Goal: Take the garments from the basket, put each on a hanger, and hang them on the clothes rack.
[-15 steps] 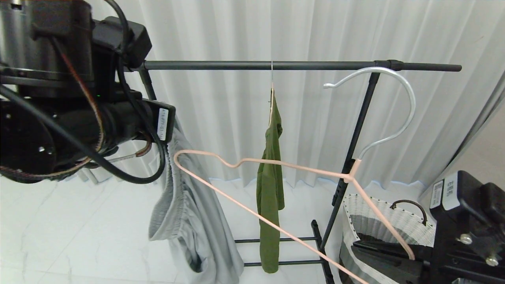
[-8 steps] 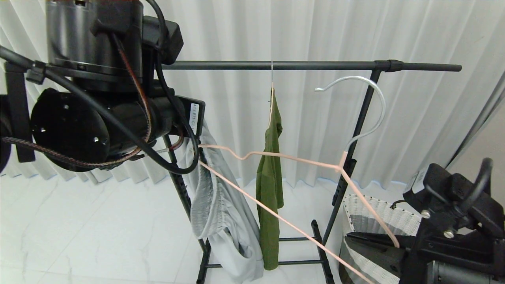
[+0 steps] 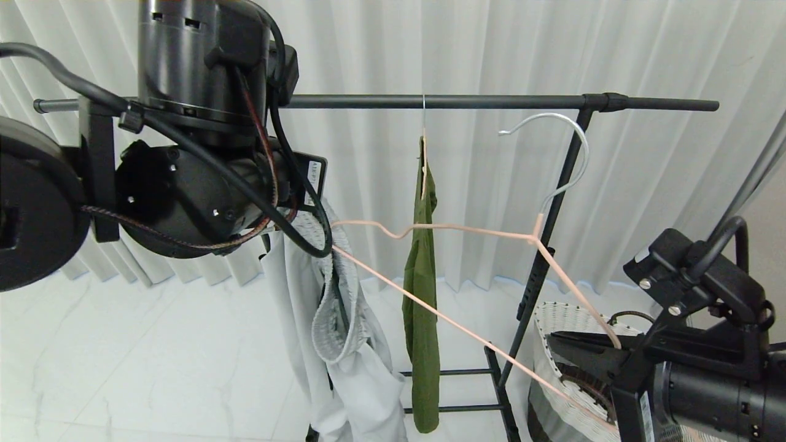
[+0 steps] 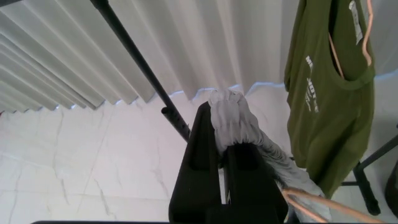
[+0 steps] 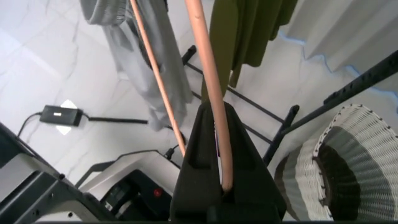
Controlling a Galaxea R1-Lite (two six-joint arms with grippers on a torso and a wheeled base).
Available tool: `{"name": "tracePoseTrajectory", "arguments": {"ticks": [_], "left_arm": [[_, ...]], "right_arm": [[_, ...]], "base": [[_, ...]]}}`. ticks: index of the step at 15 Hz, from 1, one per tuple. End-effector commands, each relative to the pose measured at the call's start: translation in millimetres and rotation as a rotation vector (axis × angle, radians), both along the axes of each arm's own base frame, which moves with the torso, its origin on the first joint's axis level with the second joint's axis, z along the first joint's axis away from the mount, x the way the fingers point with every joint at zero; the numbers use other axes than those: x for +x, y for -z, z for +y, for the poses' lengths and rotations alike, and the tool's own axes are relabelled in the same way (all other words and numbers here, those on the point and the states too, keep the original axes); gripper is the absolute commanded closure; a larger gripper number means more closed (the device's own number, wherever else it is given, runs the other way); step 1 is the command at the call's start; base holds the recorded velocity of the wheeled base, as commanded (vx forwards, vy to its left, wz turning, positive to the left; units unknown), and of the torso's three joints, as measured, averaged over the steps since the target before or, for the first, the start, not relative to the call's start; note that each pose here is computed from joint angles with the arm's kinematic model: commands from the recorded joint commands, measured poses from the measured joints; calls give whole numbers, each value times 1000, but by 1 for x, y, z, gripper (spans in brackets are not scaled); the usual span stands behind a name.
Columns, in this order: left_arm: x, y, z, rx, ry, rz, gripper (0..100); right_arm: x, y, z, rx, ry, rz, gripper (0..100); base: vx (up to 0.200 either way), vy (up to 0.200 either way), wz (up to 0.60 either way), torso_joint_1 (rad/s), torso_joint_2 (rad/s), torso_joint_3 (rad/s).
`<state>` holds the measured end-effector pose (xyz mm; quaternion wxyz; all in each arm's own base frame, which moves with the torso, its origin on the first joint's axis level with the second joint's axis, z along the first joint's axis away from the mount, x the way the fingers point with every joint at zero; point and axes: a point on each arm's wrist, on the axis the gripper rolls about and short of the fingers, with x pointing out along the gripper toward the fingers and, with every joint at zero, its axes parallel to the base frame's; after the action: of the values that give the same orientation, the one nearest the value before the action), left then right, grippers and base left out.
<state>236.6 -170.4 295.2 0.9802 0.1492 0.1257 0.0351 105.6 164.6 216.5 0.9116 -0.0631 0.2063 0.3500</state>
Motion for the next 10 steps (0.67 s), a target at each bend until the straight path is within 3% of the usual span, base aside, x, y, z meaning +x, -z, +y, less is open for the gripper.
{"name": "tracePoseTrajectory", "arguments": {"ticks": [1,5,10], "left_arm": [[2,1,-2,3,0,4,100],[2,2,-2,4,0,5,100],[-1,-4,-14,-15,36,-13,100]], "right_arm": [[4,-1,-1,4,20,-1,100],[7,-5,0,28,29,-13,100],[18,2,22,54,21,-24,100]], "base": [[0,0,0,0,0,0],[0,0,0,0,0,0],[0,0,0,0,0,0]]}}
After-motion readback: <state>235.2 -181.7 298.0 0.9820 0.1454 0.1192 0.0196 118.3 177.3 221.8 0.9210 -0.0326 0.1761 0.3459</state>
